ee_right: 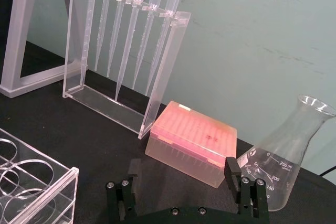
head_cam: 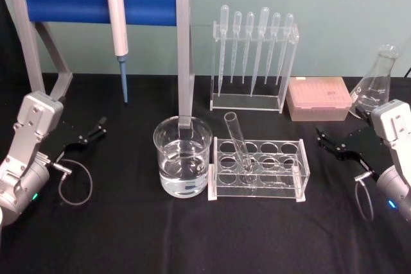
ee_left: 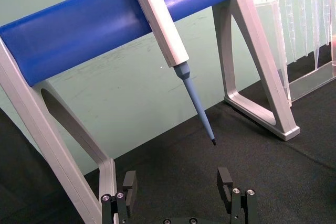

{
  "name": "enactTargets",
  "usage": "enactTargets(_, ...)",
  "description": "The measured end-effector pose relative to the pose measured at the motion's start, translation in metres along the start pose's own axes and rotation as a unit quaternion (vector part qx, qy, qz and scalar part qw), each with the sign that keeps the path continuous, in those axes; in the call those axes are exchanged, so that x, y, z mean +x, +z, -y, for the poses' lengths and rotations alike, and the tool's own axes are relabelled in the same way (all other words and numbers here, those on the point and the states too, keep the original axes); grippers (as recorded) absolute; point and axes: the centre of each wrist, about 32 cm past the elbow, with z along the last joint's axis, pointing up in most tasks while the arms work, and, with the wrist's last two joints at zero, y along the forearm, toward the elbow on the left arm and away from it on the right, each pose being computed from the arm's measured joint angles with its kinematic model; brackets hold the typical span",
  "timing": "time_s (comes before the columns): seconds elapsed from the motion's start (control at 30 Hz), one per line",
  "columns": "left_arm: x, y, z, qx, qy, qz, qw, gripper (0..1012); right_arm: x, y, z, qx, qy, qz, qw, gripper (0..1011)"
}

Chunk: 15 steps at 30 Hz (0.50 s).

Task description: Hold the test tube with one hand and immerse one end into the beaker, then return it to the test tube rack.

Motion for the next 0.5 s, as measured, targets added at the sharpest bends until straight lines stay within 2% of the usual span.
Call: enactTargets(0.5, 0.0000, 0.0000, 0.0000, 0.000, 0.000, 0.000, 1.0000, 1000, 0.0001, 0.0001, -0.0001, 0.000, 0.000, 0.000, 1.0000, 1000)
